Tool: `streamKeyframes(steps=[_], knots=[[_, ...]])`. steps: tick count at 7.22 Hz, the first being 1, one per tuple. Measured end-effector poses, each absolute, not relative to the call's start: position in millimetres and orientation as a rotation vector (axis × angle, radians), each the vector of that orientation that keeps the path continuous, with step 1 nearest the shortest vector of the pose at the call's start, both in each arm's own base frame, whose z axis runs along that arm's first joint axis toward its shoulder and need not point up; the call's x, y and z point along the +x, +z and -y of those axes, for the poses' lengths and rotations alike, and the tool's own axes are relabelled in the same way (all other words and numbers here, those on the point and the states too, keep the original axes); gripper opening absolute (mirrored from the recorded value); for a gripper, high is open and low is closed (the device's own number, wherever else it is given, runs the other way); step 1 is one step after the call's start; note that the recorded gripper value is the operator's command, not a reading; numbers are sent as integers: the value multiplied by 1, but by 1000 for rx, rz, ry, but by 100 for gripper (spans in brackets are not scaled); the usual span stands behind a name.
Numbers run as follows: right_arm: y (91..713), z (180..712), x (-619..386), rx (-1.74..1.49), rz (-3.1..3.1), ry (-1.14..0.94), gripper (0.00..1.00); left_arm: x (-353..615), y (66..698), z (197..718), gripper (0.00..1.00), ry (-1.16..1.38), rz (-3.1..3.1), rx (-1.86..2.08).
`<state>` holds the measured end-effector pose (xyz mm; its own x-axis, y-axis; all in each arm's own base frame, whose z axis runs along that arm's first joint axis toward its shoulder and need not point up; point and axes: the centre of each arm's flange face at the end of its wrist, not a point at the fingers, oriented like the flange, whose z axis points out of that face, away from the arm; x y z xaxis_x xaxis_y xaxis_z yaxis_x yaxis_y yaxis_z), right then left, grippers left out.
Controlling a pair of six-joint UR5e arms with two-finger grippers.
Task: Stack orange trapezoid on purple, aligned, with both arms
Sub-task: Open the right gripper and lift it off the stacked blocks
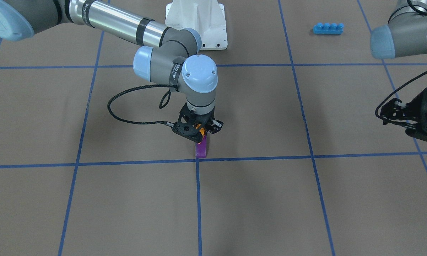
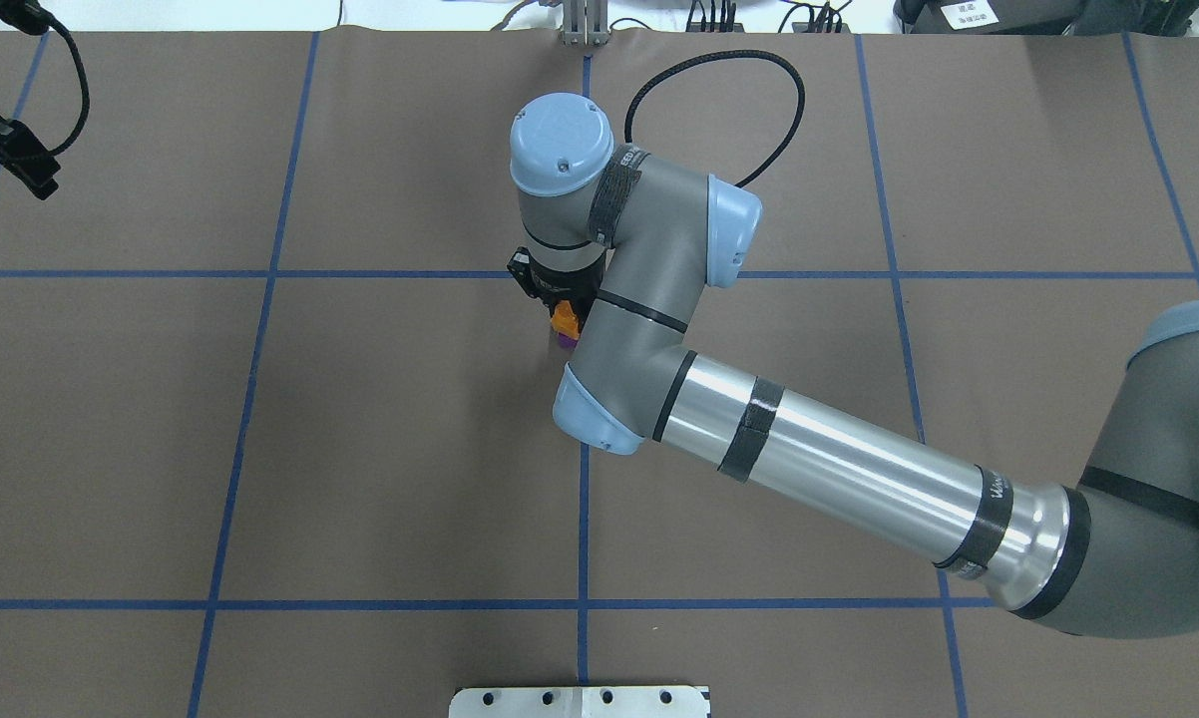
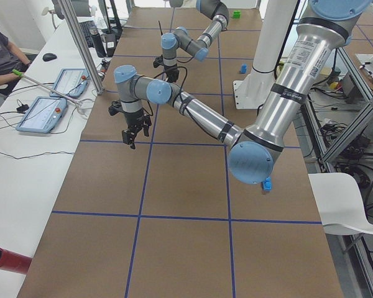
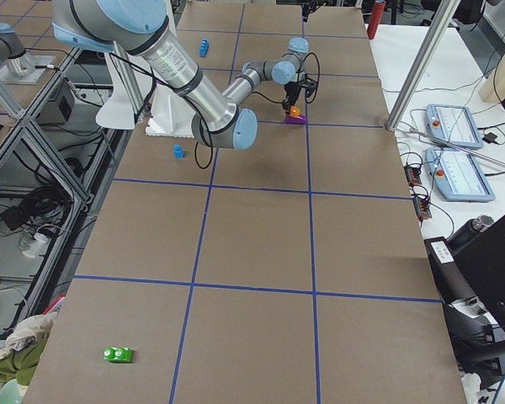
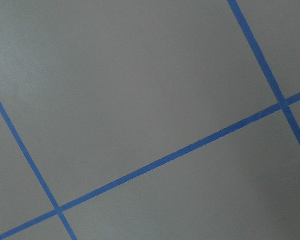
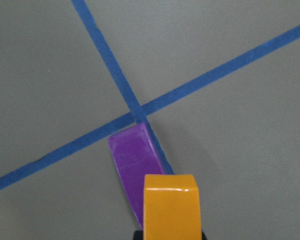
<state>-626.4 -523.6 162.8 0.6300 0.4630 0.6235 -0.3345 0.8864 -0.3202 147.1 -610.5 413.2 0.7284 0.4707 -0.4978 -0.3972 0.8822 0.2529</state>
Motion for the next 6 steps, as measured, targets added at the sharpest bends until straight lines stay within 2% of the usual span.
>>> streamKeyframes(steps=[5, 6], knots=[[174, 524, -631, -135, 798, 411, 0, 147, 414, 610, 100, 479, -583, 132], [173, 525, -630, -129, 799, 407, 72, 147, 414, 610, 100, 479, -583, 132]])
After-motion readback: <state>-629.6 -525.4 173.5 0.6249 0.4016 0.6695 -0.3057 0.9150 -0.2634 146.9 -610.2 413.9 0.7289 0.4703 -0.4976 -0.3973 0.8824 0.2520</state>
